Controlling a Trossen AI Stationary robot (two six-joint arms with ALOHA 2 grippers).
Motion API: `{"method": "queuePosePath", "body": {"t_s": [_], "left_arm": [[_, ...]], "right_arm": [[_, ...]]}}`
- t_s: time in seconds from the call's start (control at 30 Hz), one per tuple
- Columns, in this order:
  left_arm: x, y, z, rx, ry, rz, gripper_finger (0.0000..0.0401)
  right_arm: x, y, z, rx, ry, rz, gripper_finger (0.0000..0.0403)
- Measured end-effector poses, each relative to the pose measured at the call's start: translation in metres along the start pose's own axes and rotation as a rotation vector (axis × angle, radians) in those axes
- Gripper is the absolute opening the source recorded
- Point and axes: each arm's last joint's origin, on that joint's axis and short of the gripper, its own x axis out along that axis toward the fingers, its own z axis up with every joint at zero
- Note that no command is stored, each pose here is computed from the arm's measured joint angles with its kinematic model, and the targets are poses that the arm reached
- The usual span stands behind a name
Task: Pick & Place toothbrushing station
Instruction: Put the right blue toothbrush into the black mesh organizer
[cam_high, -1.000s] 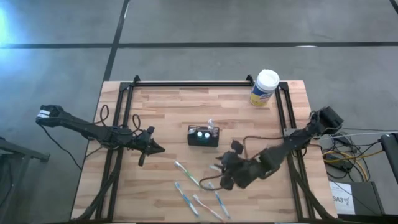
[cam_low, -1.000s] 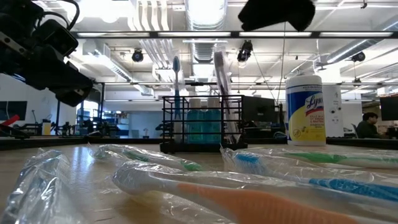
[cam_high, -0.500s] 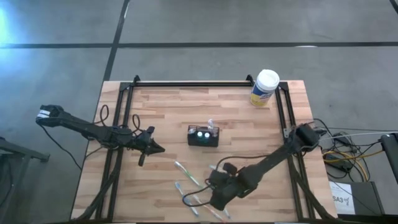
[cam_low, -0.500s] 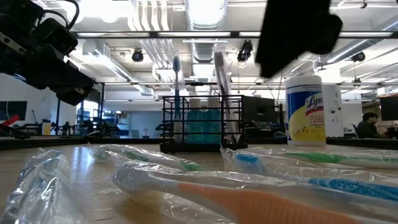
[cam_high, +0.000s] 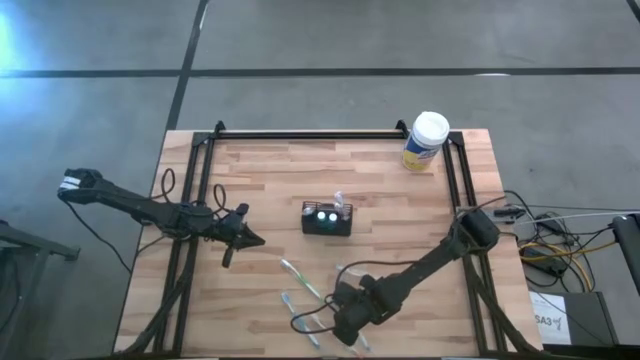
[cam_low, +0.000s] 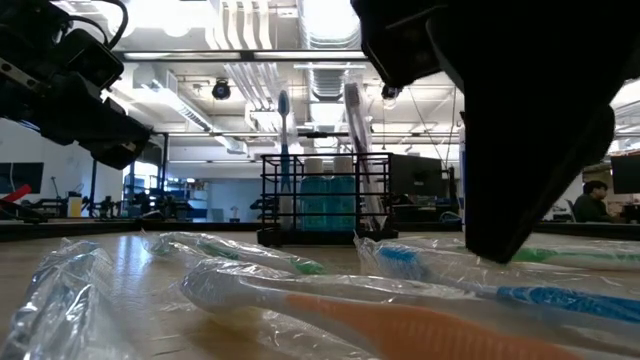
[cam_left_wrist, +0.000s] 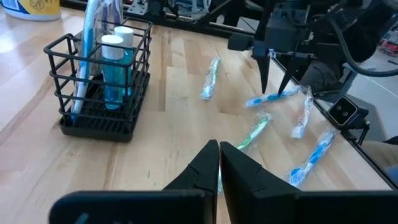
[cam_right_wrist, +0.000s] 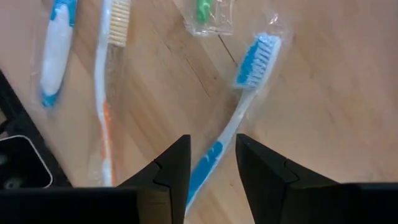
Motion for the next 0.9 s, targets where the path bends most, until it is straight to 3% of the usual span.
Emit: {"method": "queuePosePath", "body": {"t_s": [0.23, 0.43, 0.63, 0.9], "left_arm": [[0.000, 0.000, 0.000, 0.000, 0.001, 0.001, 0.0019], [0.000, 0.000, 0.000, -0.002, 0.002, 0.001, 0.0019], [0.000, 0.000, 0.000, -0.003, 0.002, 0.002, 0.0019], [0.000, 0.000, 0.000, -0.004, -0.001, 0.001, 0.0019]], "right_arm": [[0.017, -0.001, -0.004, 0.064, 0.078, -0.002, 0.0129], [0.027, -0.004, -0.005, 0.011, 0.084, -0.030, 0.0102], [0.022, -0.004, -0.001, -0.077, 0.020, -0.043, 0.0023], [-0.003, -0.006, 0.009, -0.176, -0.196, -0.111, 0.0008]]}}
